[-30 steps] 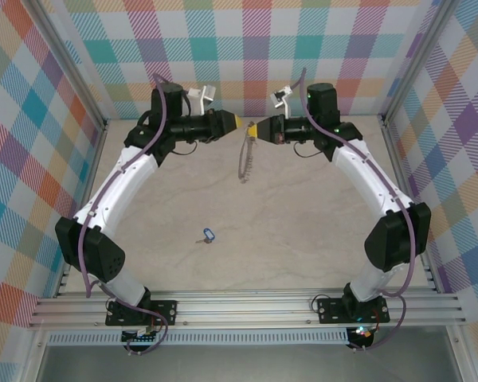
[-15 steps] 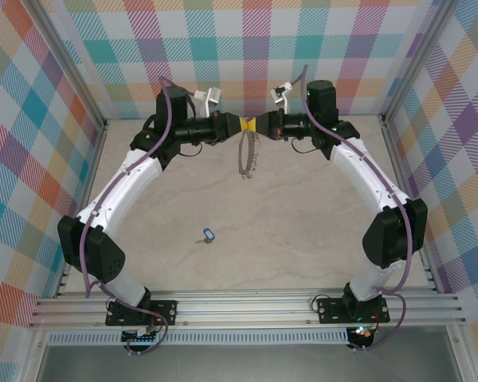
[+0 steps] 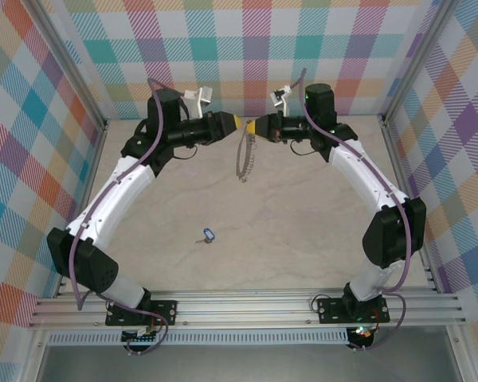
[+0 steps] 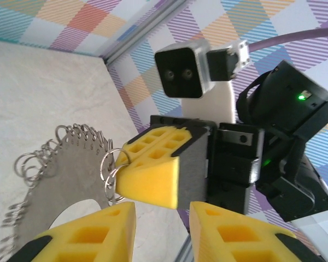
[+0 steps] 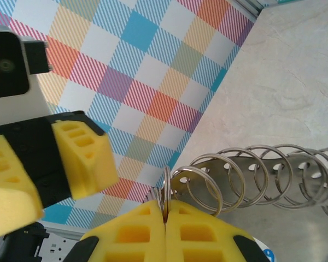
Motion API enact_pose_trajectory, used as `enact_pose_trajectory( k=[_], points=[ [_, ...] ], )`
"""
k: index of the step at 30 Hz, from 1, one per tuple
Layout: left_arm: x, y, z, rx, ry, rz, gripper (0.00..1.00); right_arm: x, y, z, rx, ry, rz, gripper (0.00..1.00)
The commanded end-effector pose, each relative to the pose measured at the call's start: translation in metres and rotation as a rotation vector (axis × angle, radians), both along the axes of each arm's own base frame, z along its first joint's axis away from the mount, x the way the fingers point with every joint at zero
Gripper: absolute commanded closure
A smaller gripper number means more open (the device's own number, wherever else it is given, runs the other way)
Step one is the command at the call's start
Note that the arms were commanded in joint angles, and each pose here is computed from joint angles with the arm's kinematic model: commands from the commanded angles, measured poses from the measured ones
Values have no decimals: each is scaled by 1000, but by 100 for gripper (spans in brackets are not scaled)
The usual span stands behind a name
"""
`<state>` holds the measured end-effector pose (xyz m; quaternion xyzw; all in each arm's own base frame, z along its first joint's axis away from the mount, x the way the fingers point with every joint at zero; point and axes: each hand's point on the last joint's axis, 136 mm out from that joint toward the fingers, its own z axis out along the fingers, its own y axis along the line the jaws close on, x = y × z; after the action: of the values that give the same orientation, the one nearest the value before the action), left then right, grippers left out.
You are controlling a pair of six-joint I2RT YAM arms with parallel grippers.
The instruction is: Put the keys on the keyring
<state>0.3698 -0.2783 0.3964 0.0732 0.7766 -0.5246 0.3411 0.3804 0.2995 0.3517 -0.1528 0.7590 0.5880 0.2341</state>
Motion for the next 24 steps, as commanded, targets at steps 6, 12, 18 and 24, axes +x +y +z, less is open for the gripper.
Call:
enact_pose_trajectory(
  k=[6,12,18,24],
  points=[
    [-2,-1,5,-9,-30,10,68,-11,-3,38,63,-81,15,100],
    [-1,-4,4,-27,-24,-2,68,-13,-2,47,89,-87,26,100],
    [0,-8,3,-39,-15,-18,68,-13,-1,52,105,-89,33,100],
    [1,-10,1,-41,-9,-20,68,-14,-1,57,117,-93,42,100]
  ],
)
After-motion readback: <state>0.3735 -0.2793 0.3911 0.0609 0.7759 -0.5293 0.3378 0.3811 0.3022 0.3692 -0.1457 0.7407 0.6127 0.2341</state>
